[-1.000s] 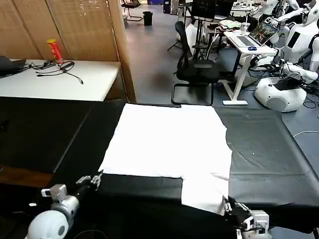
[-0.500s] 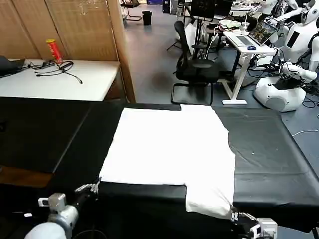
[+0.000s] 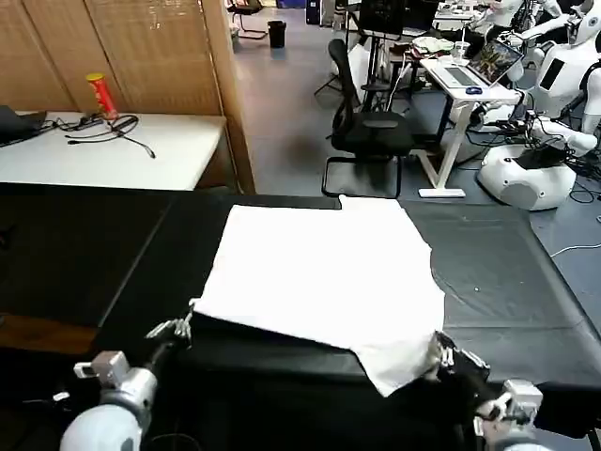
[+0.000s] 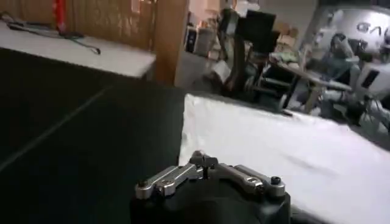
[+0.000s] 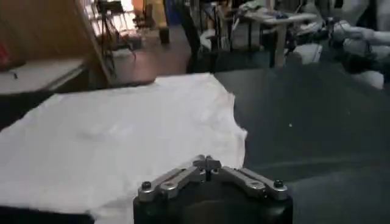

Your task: Fold and organize the clothes.

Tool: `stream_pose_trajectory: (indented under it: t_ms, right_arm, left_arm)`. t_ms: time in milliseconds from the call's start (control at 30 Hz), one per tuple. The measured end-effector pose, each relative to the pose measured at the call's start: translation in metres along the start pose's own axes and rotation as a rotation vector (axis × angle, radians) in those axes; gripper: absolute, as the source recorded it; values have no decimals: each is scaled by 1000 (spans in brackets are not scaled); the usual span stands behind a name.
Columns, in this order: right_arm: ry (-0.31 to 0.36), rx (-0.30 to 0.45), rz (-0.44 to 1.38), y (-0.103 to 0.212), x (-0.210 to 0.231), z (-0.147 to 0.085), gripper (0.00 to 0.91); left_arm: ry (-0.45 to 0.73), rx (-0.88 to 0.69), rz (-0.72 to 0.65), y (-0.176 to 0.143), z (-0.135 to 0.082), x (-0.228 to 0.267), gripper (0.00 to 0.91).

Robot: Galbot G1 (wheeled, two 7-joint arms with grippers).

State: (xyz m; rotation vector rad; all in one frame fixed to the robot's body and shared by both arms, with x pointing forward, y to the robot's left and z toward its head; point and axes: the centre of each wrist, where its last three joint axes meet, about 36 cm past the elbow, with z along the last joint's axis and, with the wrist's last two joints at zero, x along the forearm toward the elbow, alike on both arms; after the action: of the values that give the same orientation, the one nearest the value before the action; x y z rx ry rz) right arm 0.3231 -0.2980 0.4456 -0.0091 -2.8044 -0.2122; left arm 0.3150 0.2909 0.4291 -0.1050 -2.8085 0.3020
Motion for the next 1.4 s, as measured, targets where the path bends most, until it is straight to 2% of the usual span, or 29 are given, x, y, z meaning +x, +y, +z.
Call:
stream_pose_trajectory:
  t_ms: [167, 533, 900, 1167, 1200, 1233, 1267, 1400]
  right_arm:
    - [-31, -6, 2, -3, -43, -9, 0]
    - [-29, 18, 8, -5, -118, -8, 0]
    - [-29, 17, 21, -2, -163, -12, 0]
    - [-6, 6, 12, -7, -170, -9, 0]
    - [5, 7, 2, -8, -169, -9, 273]
    - [14, 11, -9, -10, -166, -9, 878]
    - [17, 14, -13, -12, -164, -10, 878]
    - [40, 19, -34, -16, -149, -10, 878]
  left_arm:
    - [-37, -23, -4, -3, 3, -23, 0]
    - [-68, -97, -39, 12, 13, -64, 0]
    - [-58, -174, -13, 21, 7, -109, 0]
    - [-50, -198, -16, 27, 4, -128, 0]
    - [-48, -199, -15, 27, 5, -130, 0]
    - [-45, -200, -10, 26, 5, -132, 800]
    - [-43, -201, -5, 25, 6, -134, 878]
    - [-34, -207, -5, 23, 7, -141, 878]
